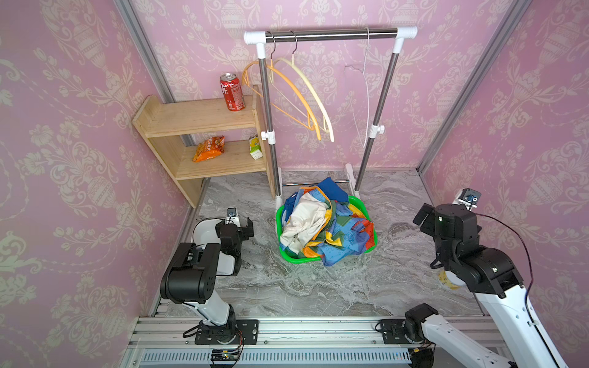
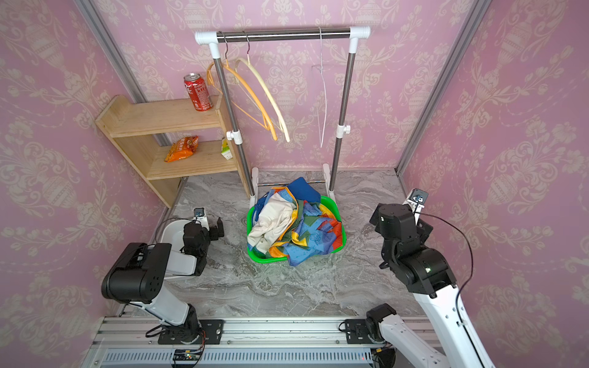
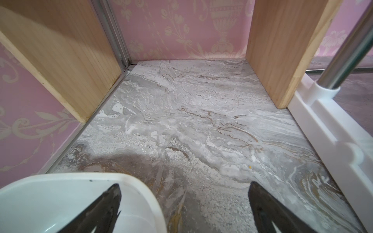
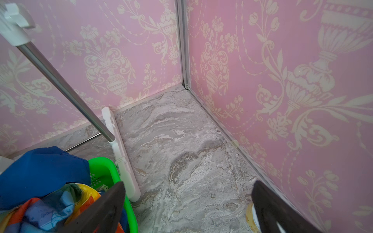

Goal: Remove the clothespins securing jackets to the hanger
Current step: Reset both arms

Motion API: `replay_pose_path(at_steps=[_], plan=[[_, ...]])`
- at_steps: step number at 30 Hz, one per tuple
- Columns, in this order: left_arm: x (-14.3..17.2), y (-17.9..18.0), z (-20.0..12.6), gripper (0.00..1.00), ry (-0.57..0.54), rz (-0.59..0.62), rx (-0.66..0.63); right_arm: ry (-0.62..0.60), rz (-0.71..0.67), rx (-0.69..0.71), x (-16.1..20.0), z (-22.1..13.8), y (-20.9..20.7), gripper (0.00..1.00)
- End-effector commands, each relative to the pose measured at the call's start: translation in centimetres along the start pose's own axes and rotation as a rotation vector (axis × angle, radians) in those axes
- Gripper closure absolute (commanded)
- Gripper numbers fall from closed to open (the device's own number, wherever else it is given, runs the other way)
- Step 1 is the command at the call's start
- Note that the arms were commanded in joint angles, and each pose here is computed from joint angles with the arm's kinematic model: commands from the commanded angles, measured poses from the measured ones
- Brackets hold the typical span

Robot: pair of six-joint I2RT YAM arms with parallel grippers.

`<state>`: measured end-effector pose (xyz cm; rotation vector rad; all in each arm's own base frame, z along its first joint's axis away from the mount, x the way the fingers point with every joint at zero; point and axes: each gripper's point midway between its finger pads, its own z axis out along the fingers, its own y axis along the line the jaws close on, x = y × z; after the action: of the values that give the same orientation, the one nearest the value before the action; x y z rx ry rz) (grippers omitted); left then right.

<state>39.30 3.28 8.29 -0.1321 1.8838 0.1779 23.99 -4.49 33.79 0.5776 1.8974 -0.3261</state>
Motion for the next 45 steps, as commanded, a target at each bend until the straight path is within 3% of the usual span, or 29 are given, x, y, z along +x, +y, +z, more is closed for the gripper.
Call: replay_pose_path(at_steps=[1, 6, 13, 17, 20, 26, 33, 39, 45], plan=[[0.6, 0.5, 0.2, 0.01, 0.027, -0.026, -0.022, 0.015, -0.049, 0.065, 2.0, 2.0, 0.3, 0.00], [0.4, 0.5, 0.2, 0.01, 0.021, -0.023, -0.018, -0.008, -0.085, 0.101, 3.8, 4.2, 1.1, 0.00], [0.4, 0.4, 0.2, 0.01, 0.023, -0.024, -0.018, 0.043, -0.265, 0.142, 8.4, 8.5, 2.3, 0.00], [0.4, 0.4, 0.2, 0.01, 0.023, -0.024, -0.018, 0.076, -0.272, 0.061, 11.8, 12.1, 3.7, 0.00], [0.4, 0.4, 0.2, 0.01, 0.022, -0.024, -0.017, 0.039, -0.204, -0.014, 13.7, 14.2, 4.5, 0.00], [0.5, 0.4, 0.2, 0.01, 0.024, -0.023, -0.018, -0.041, -0.193, -0.107, 15.9, 16.9, 6.2, 0.00], [0.4, 0.4, 0.2, 0.01, 0.022, -0.023, -0.016, -0.069, -0.275, -0.307, 17.5, 18.4, 10.4, 0.00], [0.5, 0.4, 0.2, 0.01, 0.024, -0.022, -0.016, -0.026, -0.201, -0.450, 18.7, 19.6, 10.7, 0.00], [0.5, 0.4, 0.2, 0.01, 0.026, -0.022, -0.015, 0.004, -0.209, -0.448, 18.9, 19.6, 10.5, 0.00]])
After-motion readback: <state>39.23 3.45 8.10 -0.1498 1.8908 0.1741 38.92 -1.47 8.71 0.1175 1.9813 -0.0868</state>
